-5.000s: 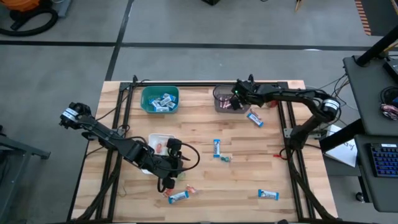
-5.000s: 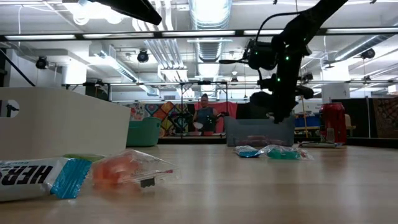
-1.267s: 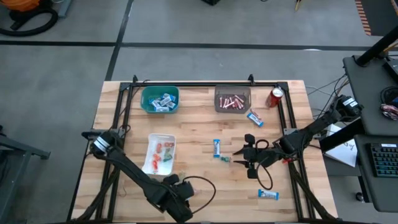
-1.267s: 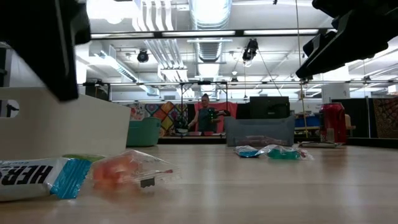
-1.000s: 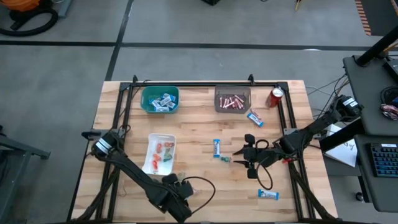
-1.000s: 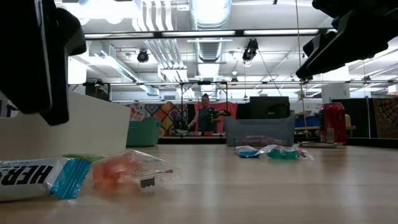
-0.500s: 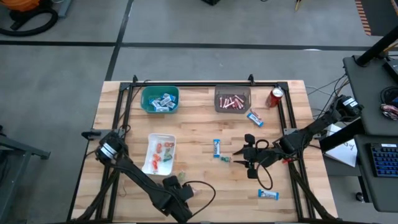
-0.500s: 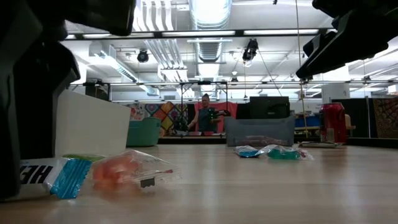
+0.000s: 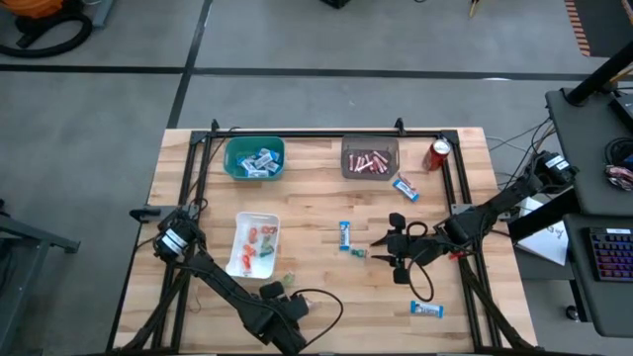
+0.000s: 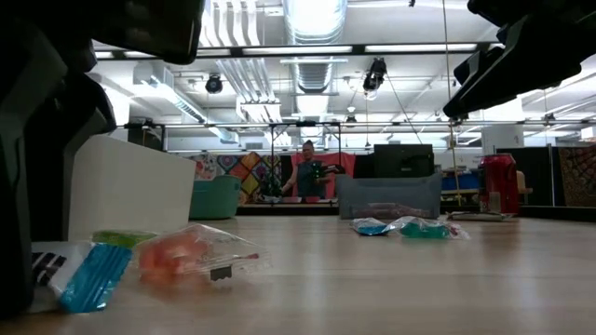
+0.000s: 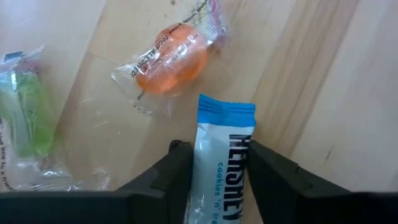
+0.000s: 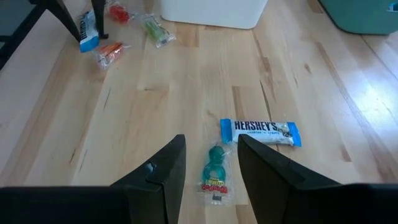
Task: Sort candy
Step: Put the white chocolate bar into the green bin
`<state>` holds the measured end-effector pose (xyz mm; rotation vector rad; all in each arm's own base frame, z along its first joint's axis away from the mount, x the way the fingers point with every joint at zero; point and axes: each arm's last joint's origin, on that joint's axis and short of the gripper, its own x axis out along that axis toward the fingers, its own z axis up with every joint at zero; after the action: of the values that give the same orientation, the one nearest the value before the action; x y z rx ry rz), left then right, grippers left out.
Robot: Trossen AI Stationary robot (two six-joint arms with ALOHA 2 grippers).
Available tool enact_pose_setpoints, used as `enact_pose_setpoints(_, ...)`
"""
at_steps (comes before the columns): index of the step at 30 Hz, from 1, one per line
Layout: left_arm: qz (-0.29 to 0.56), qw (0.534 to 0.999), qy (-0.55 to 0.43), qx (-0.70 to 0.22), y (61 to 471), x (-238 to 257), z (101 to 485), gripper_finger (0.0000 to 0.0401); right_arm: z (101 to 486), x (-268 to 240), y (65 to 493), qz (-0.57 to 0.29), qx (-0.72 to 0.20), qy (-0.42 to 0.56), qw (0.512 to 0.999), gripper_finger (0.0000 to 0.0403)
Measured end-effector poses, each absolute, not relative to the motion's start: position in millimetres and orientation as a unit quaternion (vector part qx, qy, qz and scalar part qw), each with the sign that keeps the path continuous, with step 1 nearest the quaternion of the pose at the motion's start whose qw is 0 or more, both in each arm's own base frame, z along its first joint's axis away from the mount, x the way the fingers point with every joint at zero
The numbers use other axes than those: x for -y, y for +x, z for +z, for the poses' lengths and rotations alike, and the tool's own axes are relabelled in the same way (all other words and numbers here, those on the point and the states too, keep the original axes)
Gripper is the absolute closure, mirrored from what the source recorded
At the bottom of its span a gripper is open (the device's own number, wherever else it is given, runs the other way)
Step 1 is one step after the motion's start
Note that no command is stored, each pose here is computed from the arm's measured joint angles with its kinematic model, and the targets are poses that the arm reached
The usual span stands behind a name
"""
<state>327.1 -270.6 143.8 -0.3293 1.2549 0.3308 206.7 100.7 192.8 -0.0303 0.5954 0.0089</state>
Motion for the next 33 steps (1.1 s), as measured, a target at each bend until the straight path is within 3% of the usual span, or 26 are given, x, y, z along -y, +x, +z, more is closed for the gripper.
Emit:
enact_pose_setpoints(6, 0.151, 0.784, -0.151, -0.582, 327.2, 270.7, 144.1, 0.0321, 192.8, -100.7, 206.7, 0.004, -0.293, -0.015, 0.956, 0.0264)
enact_pose_setpoints(13, 0.124, 0.791, -0.129, -0.585, 332.0, 275.4, 155.5, 0.0333, 192.8, -100.7, 206.7, 0.004, -0.293, -0.015, 0.956, 0.0264)
enact_pose_setpoints(23, 0.061, 0.813, -0.058, -0.576, 349.4, 277.3, 230.8, 0.0333, 192.8, -100.7, 206.7, 0.004, -0.293, -0.014, 0.956, 0.0264)
enact_pose_setpoints(28, 0.088, 0.824, 0.016, -0.560, 361.2, 247.2, 275.8, 0.0334, 192.7, -100.7, 206.7, 0.003, -0.293, -0.012, 0.956, 0.0264)
enact_pose_setpoints(33, 0.137, 0.798, 0.145, -0.569, 361.3, 208.9, 303.5, 0.0353, 192.8, -100.7, 206.7, 0.003, -0.293, -0.011, 0.956, 0.0264)
